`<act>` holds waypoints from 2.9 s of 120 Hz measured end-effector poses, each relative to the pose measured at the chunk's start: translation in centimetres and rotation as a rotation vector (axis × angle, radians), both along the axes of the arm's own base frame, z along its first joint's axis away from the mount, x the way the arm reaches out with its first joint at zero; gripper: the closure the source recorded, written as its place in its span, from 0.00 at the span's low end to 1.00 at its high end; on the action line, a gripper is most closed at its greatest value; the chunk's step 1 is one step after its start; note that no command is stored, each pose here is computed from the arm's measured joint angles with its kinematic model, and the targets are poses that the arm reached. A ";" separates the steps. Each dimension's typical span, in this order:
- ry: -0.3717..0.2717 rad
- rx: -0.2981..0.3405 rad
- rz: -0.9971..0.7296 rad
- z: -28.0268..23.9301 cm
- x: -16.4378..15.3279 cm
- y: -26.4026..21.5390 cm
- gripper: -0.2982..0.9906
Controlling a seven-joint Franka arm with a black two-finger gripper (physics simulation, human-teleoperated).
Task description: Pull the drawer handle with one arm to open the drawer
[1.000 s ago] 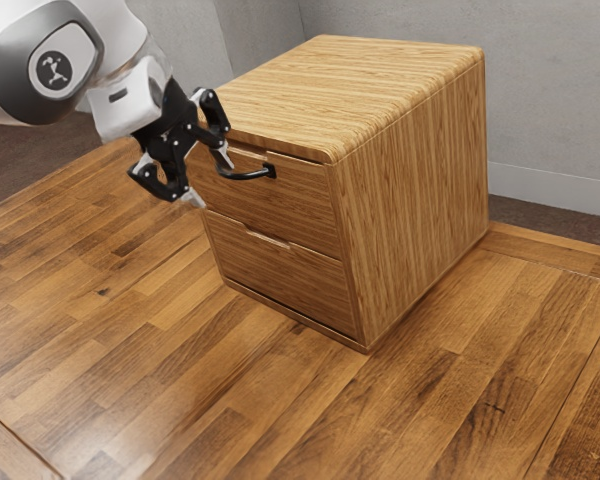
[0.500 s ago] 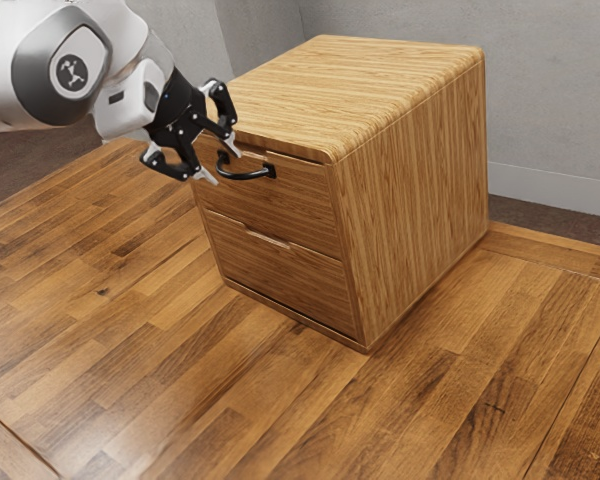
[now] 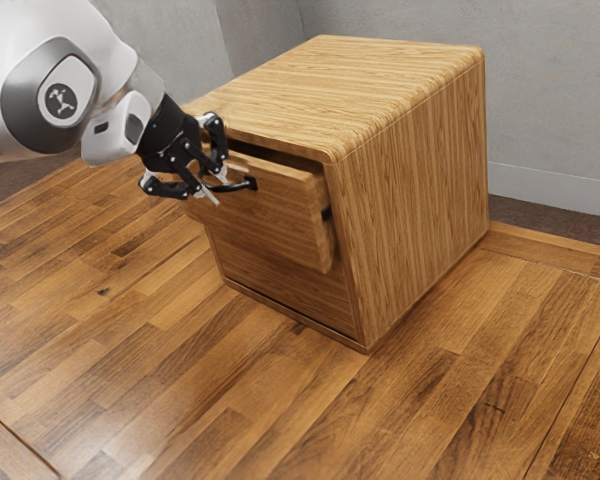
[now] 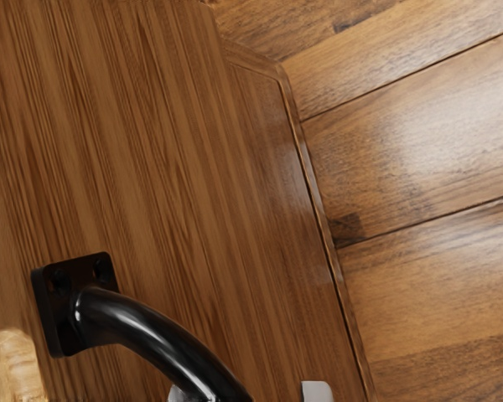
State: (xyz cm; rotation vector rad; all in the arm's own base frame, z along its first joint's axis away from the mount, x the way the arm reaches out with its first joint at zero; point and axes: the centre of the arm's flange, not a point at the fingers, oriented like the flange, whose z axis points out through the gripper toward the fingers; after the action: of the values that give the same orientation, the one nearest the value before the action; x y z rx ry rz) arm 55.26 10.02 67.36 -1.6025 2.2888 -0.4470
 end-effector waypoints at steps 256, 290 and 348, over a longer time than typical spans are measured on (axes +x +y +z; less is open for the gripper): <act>-0.049 -0.116 0.005 -1.4 -19.3 4.1 0.72; -0.021 -0.086 0.015 -1.4 -20.2 4.1 0.73; -0.052 -0.072 0.049 5.0 -21.7 4.9 0.61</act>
State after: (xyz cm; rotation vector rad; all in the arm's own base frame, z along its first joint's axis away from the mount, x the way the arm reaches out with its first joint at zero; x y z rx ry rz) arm 33.52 14.93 72.33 -1.6565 2.2136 -0.5586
